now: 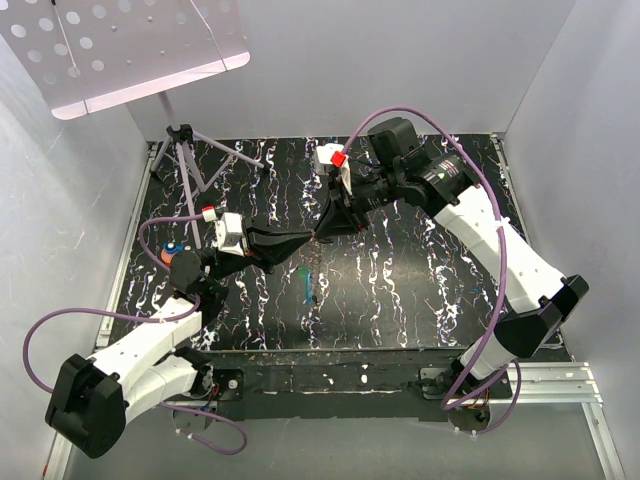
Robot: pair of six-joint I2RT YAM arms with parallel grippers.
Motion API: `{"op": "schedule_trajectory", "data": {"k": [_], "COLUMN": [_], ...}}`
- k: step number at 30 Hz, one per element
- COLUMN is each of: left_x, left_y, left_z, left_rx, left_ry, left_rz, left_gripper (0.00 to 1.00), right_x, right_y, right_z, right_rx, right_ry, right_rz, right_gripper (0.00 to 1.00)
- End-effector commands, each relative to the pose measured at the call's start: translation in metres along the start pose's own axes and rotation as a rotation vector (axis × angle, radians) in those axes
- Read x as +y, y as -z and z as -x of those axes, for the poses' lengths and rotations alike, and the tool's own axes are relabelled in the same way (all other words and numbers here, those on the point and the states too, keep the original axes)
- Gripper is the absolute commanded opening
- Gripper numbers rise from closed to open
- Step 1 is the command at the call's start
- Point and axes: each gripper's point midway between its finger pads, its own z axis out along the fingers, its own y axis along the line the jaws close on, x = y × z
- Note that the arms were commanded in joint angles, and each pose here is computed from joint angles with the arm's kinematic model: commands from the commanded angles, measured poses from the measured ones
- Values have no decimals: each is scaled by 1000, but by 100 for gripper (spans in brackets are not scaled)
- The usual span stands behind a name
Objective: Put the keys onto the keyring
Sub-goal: Adjust the key on the keyring.
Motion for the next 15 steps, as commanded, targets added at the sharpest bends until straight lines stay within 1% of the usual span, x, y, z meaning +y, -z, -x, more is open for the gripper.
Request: {"op": "schedule_trajectory", "data": {"k": [1, 10, 11, 13, 15], "left_x": [-3, -2, -3, -3, -2], "left_y": [-2, -1, -1, -1, -1], "left_z": [23, 22, 23, 23, 23], "left_rx": [-70, -72, -72, -74, -74], "left_ry": [-58, -55, -53, -55, -54], "left_rz": [-7, -3, -5, -3, -1], "left_gripper": [0, 0, 0, 0, 0], "right_x": [-1, 0, 0, -1, -1], "right_y": [-2, -5, -6, -6, -6], "right_z": [6, 5, 4, 6, 5], "right_rx": [-18, -15, -14, -15, -14], "right_ry": [10, 0, -3, -3, -5], "right_rz": [5, 16, 16, 8, 10], "right_gripper": [21, 18, 19, 25, 26]}}
